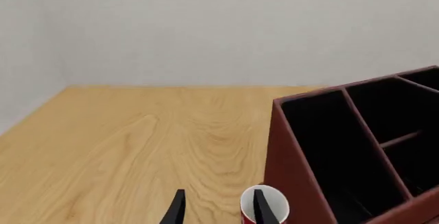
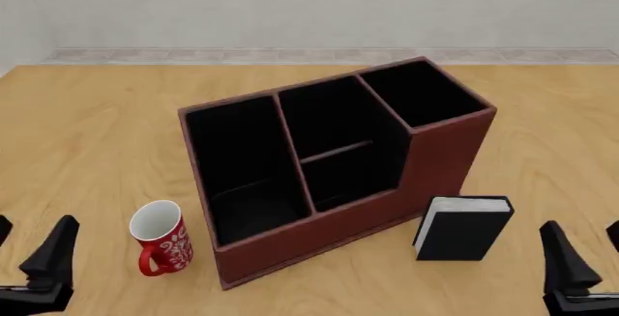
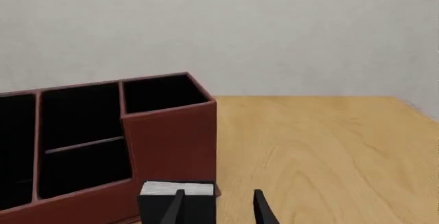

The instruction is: Pick up the book and place it in the back compartment of the caddy.

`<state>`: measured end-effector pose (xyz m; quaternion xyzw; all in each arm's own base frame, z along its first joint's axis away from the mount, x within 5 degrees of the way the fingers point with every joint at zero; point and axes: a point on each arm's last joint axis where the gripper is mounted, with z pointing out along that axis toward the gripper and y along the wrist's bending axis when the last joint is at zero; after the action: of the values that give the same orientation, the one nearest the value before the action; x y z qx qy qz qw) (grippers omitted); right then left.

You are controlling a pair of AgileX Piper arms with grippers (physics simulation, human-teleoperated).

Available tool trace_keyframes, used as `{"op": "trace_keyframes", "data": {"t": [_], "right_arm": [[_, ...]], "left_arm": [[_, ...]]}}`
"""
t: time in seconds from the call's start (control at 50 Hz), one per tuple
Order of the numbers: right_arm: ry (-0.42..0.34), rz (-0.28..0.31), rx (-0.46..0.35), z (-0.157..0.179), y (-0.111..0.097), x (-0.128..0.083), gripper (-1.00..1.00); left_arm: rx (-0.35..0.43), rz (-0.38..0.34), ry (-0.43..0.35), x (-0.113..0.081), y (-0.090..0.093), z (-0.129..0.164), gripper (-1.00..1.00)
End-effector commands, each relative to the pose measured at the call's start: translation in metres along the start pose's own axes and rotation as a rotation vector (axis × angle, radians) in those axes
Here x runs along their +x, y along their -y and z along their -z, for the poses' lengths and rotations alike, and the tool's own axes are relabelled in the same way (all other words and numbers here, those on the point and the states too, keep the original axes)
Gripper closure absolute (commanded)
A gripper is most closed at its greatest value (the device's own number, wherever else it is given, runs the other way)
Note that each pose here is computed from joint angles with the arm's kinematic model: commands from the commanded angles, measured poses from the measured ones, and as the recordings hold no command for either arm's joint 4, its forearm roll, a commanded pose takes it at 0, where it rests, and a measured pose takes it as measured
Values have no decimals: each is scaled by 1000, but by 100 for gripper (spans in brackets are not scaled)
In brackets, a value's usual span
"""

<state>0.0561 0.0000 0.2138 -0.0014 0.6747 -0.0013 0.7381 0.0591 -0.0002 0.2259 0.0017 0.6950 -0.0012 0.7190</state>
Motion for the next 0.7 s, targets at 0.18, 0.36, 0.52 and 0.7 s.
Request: {"op": "trace_keyframes", "data": {"t": [0.18, 0.36, 0.52, 0.7], "right_arm": [[10, 14, -2, 0, 0, -2, -100], [5, 7, -1, 0, 0, -2, -100], [4, 5, -1, 0, 0, -2, -100], [-2, -2, -1, 0, 0, -1, -100]], "left_arm": [[110, 0, 91, -24, 6, 8, -100], [211, -1, 124, -51, 8, 19, -100], [325, 33, 116, -73, 13, 19, -100], [449, 18, 103, -92, 17, 21, -100]]}}
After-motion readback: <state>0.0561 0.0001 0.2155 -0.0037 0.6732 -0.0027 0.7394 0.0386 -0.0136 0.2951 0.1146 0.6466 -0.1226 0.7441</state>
